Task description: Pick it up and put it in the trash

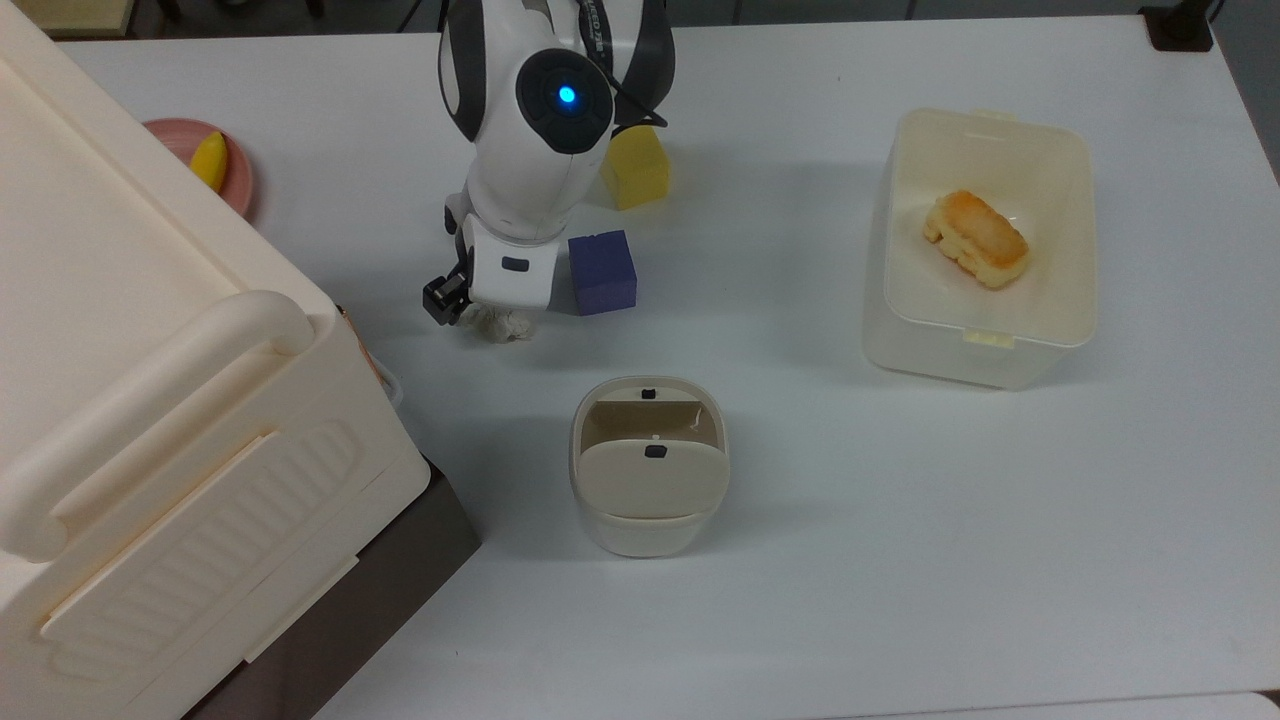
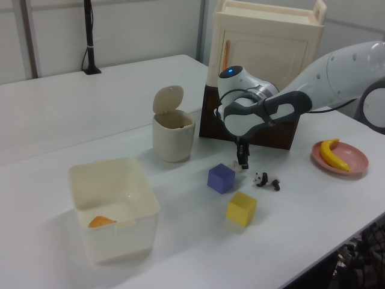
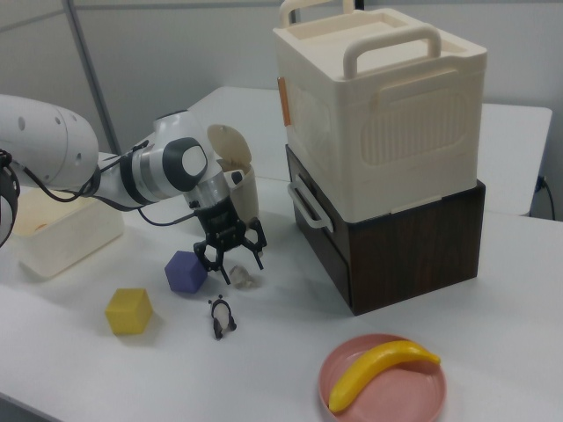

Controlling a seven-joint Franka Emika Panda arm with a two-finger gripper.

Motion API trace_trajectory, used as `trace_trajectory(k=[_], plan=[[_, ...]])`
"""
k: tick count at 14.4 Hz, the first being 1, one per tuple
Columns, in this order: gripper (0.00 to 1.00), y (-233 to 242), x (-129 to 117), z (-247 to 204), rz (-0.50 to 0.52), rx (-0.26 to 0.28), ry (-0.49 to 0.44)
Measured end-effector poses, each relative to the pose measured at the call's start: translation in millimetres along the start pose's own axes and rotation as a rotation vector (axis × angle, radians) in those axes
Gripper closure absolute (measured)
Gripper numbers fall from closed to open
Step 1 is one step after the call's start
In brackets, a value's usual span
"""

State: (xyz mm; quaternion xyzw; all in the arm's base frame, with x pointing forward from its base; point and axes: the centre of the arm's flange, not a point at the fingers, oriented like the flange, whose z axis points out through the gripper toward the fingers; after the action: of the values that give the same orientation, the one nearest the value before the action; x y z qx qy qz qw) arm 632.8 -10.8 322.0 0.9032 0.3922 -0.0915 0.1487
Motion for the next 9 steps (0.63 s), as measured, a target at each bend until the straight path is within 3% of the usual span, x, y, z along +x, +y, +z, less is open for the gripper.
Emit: trace_trajectory(k=[4, 9], plan=[[0.13, -7.6, 10.2, -8.0, -0.019, -0.005, 0.016], [0.11, -20.0, 22.7, -13.7, -0.062, -0.004, 0.03]])
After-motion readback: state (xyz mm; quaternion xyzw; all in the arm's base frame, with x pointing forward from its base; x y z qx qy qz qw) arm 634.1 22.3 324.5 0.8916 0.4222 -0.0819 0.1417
